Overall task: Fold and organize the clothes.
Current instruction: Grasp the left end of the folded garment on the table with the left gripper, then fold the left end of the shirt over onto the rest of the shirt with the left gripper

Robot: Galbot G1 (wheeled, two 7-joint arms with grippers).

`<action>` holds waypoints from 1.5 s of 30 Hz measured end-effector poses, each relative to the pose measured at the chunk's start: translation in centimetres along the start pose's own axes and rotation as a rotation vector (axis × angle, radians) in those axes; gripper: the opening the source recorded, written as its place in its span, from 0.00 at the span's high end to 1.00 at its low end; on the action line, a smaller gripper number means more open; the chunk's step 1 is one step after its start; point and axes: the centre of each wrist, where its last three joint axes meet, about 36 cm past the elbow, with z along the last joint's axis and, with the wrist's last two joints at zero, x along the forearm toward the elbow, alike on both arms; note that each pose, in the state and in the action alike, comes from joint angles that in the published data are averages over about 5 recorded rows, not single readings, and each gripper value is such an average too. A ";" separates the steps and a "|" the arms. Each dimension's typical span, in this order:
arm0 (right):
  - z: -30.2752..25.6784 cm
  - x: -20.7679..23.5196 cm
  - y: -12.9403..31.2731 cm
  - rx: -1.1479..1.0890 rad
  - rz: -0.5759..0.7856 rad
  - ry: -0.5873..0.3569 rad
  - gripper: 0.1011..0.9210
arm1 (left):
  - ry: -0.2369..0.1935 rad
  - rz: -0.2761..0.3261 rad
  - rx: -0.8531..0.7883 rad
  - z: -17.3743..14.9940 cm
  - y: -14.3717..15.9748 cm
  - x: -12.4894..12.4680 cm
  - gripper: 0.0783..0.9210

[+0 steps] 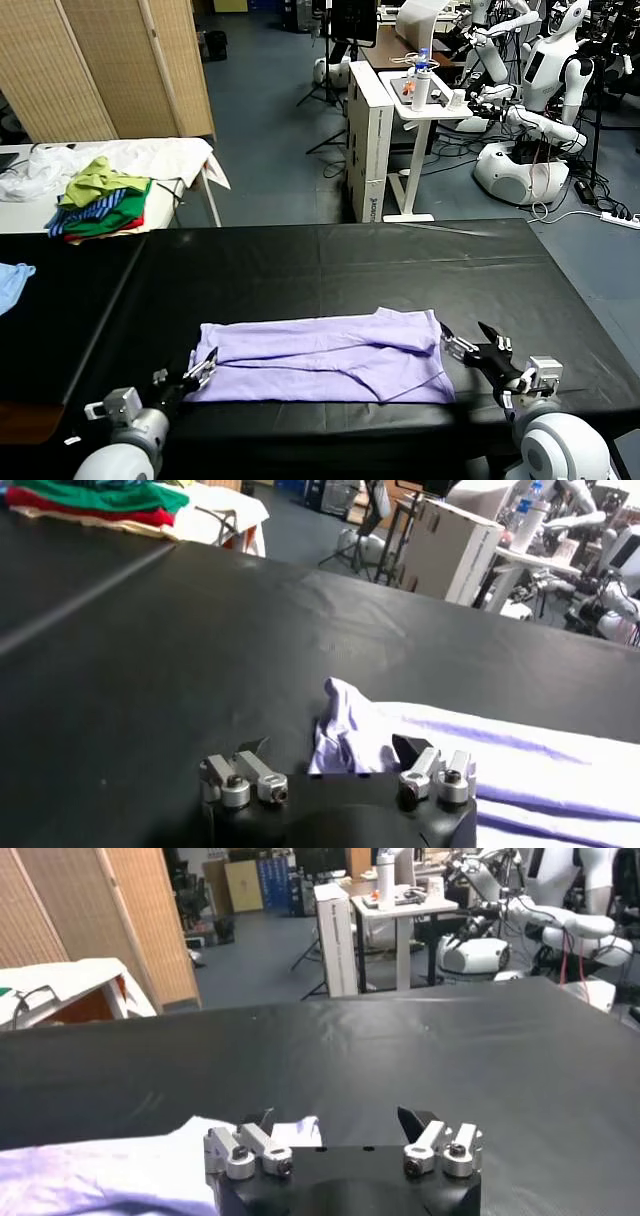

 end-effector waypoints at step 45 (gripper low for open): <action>0.7 -0.1 1.6 0.010 -0.019 -0.008 0.02 | -0.132 -0.252 -0.589 -4.5 8.1 1.7 0.87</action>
